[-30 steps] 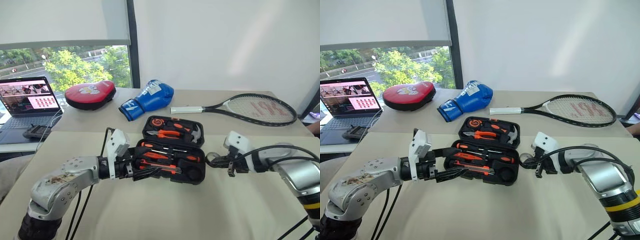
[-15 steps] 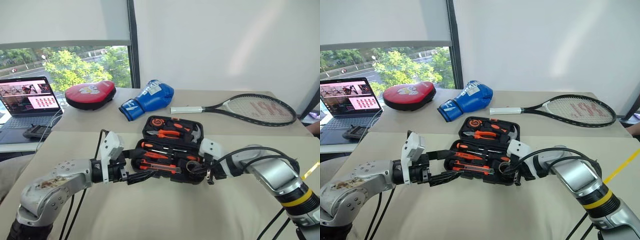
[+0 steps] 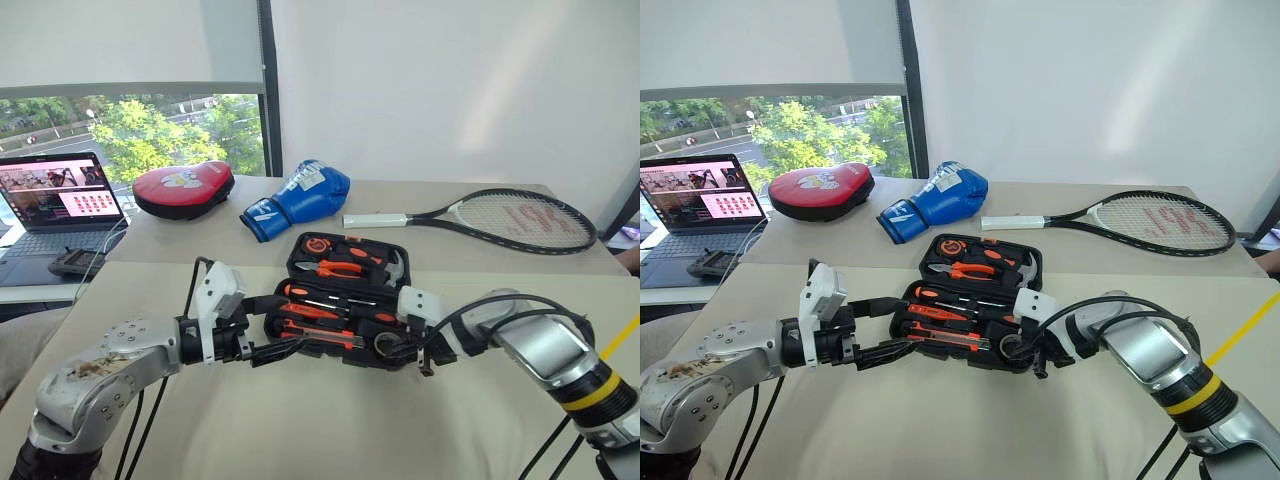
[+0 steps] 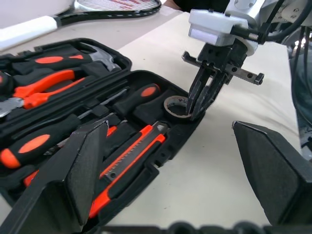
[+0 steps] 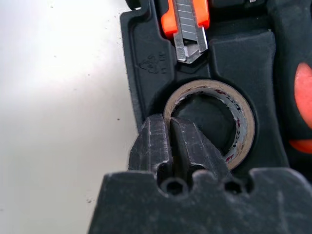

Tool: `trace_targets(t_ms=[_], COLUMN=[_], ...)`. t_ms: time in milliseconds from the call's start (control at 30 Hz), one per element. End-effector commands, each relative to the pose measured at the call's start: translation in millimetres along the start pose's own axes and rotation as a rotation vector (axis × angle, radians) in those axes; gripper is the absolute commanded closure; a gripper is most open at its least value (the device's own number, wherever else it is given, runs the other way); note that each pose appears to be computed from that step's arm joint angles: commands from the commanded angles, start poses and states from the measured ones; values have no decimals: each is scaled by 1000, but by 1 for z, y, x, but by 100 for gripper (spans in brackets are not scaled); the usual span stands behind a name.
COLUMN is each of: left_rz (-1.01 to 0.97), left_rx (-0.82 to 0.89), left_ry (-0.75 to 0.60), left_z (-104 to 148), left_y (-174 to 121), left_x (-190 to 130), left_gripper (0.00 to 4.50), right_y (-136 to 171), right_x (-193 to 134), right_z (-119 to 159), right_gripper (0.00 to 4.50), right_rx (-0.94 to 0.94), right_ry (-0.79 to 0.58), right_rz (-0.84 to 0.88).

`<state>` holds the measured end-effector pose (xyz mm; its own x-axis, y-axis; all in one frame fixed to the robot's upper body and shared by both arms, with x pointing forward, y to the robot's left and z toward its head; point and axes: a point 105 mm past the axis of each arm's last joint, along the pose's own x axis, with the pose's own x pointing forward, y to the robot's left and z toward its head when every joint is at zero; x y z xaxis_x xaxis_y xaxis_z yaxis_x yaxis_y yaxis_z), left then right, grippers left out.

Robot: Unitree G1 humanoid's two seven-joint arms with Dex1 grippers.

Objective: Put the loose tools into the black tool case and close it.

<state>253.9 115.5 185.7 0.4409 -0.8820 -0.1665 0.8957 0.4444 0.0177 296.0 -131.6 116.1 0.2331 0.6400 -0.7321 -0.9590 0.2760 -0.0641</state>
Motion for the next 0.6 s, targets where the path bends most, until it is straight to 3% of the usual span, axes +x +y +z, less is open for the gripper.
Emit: trace_targets(t_ms=[33, 67, 200, 333, 467, 600], left_rz=[37, 51, 199, 427, 661, 720], left_rx=[0, -12, -112, -165, -295, -367], left_ry=[-33, -35, -78, -104, 23, 123], left_z=[5, 4, 7, 17, 14, 6], left_y=[5, 8, 36, 75, 128, 164], left_x=[-4, -4, -1, 6, 26, 53], left_gripper=[14, 14, 14, 14, 14, 14], right_y=[11, 14, 22, -18, -87, -121], right_x=[-5, -12, -35, -48, -66, -65], right_z=[10, 19, 40, 54, 31, 21], right_gripper=[258, 219, 219, 219, 219, 219], right_rx=[16, 20, 38, 134, 337, 493], right_ry=[-81, -123, -269, -398, -352, -340], right_rz=[47, 58, 28, -262, -657, -732])
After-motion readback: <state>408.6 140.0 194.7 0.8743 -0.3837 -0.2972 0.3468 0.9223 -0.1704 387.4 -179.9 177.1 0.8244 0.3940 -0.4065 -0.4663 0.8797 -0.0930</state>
